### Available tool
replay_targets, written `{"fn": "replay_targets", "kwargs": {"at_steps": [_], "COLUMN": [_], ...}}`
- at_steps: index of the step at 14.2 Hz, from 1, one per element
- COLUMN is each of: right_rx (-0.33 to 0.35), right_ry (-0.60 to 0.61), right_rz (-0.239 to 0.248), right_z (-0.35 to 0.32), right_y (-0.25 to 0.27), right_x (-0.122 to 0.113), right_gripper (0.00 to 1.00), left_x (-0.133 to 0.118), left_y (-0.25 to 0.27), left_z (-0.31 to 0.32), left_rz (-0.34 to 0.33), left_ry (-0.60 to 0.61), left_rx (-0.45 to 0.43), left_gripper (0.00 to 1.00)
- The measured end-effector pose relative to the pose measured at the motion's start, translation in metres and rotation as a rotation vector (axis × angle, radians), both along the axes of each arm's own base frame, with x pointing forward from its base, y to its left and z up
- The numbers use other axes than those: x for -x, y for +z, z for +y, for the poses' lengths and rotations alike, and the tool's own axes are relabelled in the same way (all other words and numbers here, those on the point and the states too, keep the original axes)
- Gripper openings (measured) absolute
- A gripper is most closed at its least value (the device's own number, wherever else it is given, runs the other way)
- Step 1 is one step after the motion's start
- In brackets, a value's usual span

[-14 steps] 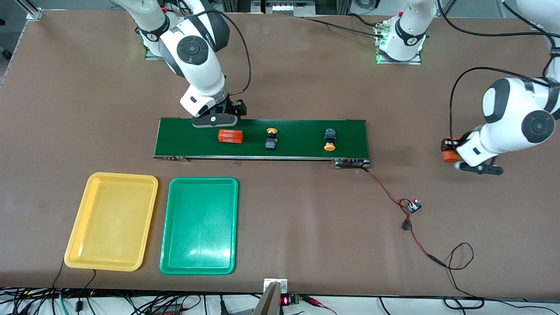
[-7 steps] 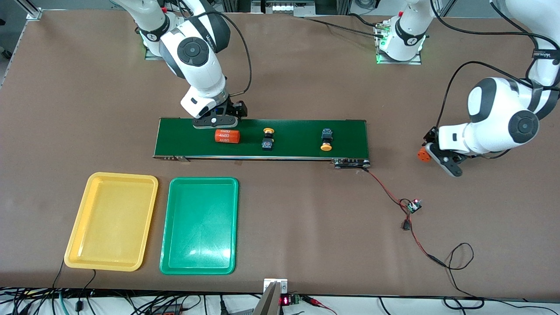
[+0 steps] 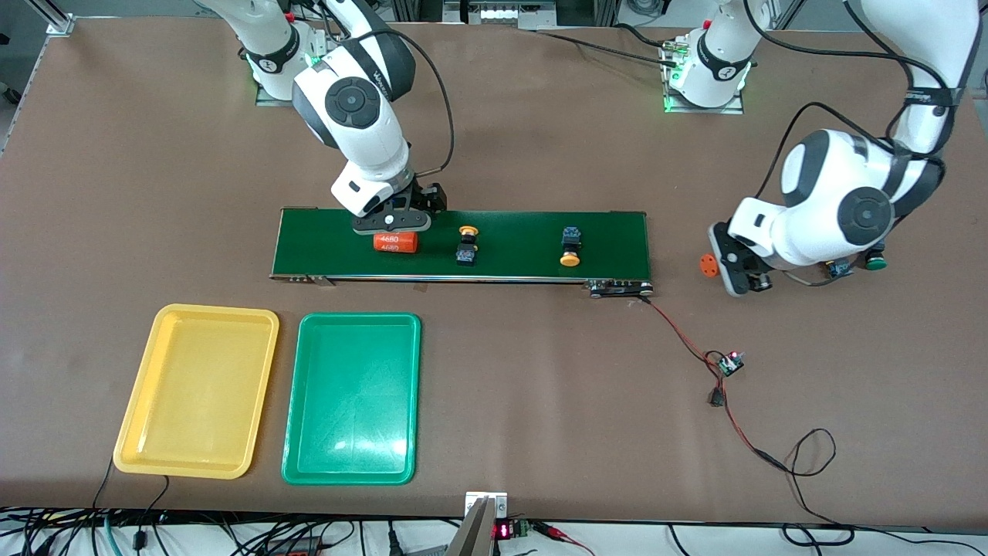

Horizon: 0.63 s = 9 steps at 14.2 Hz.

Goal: Sort buttons by color to trays
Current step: 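Carry the cylinder to the belt while the right gripper reaches the first cylinder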

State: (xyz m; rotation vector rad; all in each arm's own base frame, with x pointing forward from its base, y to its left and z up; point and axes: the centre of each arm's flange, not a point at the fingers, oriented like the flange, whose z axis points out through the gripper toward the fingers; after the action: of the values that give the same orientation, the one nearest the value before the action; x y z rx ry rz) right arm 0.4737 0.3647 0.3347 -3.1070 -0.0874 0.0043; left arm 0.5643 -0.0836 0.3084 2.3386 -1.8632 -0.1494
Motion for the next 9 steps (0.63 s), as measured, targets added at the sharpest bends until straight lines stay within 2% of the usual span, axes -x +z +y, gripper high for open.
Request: {"fn": "replay_targets", "kwargs": {"at_steps": [4,9], "right_rx": [-0.003,-0.001], "right_ry": [-0.011,-0.041], "right_rz": [0.008,0.020], "right_z": [0.003,0.013], "right_y": [-0.009,-0.022], "right_x": [-0.010,-0.016], "right_gripper": [1.00,1.00], "left_x": [0.003,0.020], "left_y": [-0.006,-0.005], "left_z": [-0.018,-0.087], "left_rz": [-0.057,-0.078], "left_ry": [-0.200,-0.319], "left_rx": [0.037,0.068], "left_gripper": [0.49,0.49]}}
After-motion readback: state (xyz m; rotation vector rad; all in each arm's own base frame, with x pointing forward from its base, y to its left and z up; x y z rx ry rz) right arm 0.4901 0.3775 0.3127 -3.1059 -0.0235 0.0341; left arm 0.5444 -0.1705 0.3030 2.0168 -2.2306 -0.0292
